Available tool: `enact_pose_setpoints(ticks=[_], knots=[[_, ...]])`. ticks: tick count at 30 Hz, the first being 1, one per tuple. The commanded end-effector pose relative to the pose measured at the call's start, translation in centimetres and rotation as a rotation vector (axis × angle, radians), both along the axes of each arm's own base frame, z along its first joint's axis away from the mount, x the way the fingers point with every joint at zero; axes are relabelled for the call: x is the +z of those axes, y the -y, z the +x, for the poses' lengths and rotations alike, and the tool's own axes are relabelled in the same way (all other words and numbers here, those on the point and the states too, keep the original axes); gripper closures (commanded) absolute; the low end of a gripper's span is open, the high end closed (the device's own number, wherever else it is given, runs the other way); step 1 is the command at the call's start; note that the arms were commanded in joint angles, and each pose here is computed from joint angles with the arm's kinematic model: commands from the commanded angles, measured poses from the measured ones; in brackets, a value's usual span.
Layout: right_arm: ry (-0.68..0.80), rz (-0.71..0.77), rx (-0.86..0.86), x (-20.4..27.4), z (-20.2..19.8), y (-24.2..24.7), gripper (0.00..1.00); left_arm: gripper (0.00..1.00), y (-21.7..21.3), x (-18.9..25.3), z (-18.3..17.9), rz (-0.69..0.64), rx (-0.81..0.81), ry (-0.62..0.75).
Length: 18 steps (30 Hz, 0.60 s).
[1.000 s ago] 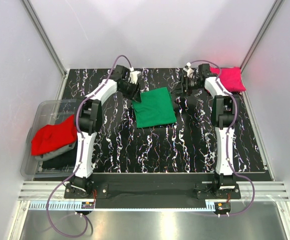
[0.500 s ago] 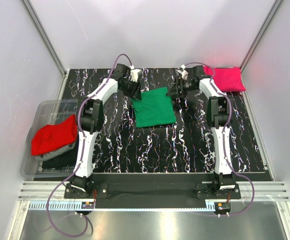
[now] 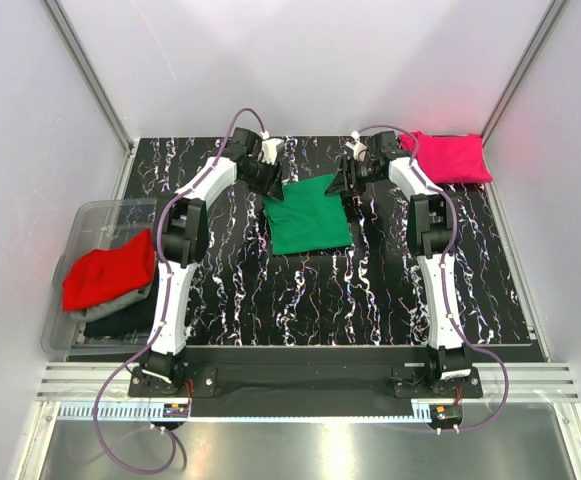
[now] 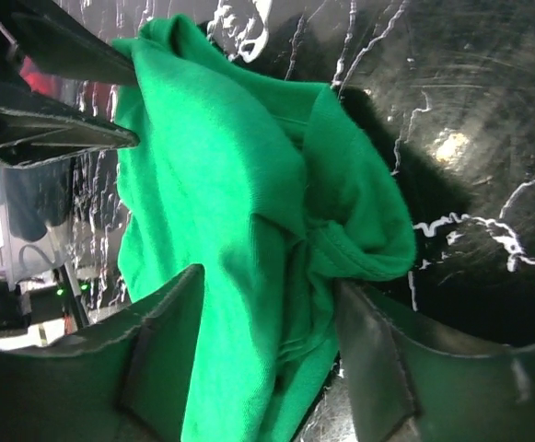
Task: Fold and stack the t-shirts
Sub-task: Neatly place the folded tshirt to the corner
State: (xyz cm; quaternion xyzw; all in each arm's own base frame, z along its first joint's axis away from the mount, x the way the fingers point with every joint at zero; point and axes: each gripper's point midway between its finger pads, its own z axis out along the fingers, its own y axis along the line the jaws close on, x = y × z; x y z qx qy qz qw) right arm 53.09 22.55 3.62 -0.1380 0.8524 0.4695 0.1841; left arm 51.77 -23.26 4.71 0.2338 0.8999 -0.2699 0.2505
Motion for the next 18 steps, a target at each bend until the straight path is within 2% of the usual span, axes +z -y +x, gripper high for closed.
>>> enact_pose_setpoints(ticks=[1, 4, 8, 12, 16, 18], knots=[[-0.021, -0.089, -0.001, -2.9, -0.8, -0.6, 0.43, 0.50, 0.4, 1.0, 1.8, -0.015, 0.004, 0.067], [-0.009, -0.092, 0.028, -2.5, -1.3, -1.1, 0.52, 0.50, 0.7, 1.2, 1.7, -0.015, 0.001, 0.069], [0.047, -0.084, 0.073, -1.2, -1.5, -1.3, 0.72, 0.50, 0.9, 1.7, 1.4, -0.013, -0.005, 0.076], [0.129, -0.085, 0.122, 0.9, -1.6, -1.2, 1.00, 0.50, 0.8, 3.1, 1.4, -0.007, -0.003, 0.101], [0.246, -0.139, 0.169, 4.2, -1.9, 0.0, 1.00, 0.50, 0.0, 8.3, 2.0, 0.019, -0.009, 0.233], [0.308, -0.220, 0.202, 5.8, -2.3, 1.4, 1.00, 0.51, -0.6, 10.4, 2.3, 0.039, -0.004, 0.290]])
